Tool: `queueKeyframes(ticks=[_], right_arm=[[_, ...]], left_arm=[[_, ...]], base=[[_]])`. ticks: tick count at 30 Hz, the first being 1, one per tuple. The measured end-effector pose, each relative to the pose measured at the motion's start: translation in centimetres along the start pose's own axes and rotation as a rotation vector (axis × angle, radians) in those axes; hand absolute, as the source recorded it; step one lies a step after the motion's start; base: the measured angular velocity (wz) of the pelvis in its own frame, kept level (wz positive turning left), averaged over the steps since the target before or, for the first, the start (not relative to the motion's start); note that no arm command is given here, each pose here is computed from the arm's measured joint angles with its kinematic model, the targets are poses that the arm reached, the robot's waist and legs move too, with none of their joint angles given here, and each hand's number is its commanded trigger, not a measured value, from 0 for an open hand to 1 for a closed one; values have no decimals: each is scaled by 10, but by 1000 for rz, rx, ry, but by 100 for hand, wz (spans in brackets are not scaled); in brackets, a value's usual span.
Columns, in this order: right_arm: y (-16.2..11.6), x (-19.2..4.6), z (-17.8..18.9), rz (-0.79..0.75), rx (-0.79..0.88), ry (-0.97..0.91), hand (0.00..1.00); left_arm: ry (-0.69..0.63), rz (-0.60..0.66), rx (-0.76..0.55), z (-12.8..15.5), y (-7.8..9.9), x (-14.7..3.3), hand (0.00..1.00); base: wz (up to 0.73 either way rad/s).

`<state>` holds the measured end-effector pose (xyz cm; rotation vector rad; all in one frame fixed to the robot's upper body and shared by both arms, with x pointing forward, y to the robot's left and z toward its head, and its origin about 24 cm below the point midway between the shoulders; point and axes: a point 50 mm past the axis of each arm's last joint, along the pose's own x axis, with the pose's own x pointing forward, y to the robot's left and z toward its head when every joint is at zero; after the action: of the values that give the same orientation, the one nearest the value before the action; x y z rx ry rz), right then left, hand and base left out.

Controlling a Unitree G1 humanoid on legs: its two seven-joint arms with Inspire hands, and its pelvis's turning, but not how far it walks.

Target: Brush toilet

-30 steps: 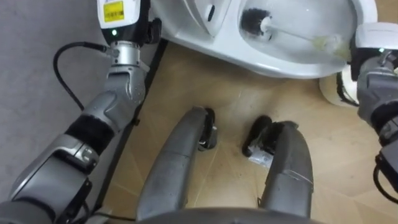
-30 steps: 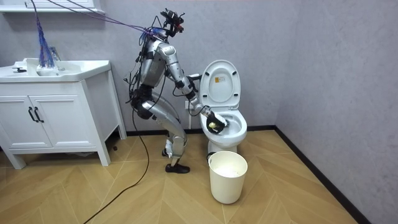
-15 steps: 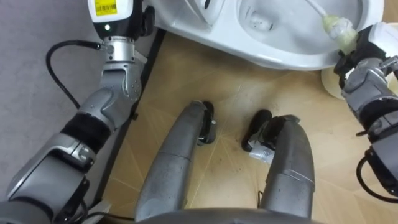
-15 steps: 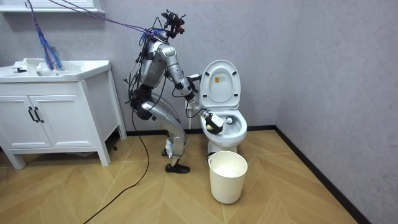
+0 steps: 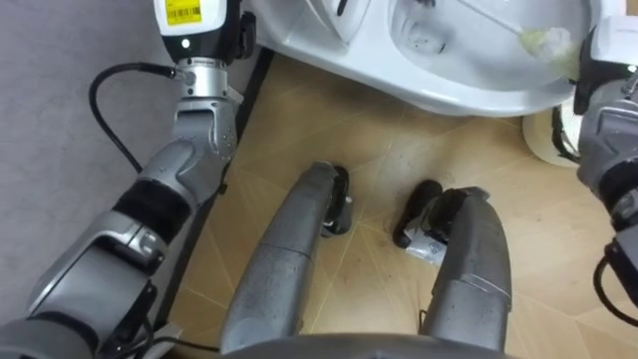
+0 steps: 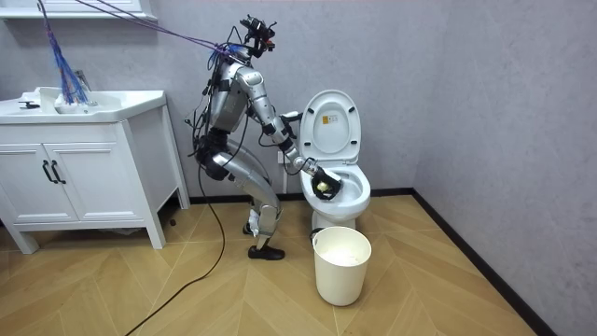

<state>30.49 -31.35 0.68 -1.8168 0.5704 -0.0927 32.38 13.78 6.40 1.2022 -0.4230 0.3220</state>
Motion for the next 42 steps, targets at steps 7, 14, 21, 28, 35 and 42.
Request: queueKeyframes(ticks=[7, 14, 21, 28, 35, 42], right_arm=[[13, -6, 4, 59, 28, -1, 100], [27, -16, 16, 138, 171, -23, 100], [45, -31, 43, 304, 333, -77, 100], [34, -20, 40, 328, 301, -78, 100], [24, -8, 13, 249, 249, 10, 100], [18, -7, 23, 165, 930, 241, 100]], left_arm=[[58, -71, -87, -8, -3, -15, 0], [136, -83, -174, -19, 0, -33, 0], [213, -68, -181, -34, 5, -45, 0], [194, -109, -170, -29, 3, -37, 0], [123, -111, -171, -13, -3, -38, 0], [89, 24, -145, -15, 5, -33, 0]], base=[[7], [5], [-3], [-17], [-2], [3]])
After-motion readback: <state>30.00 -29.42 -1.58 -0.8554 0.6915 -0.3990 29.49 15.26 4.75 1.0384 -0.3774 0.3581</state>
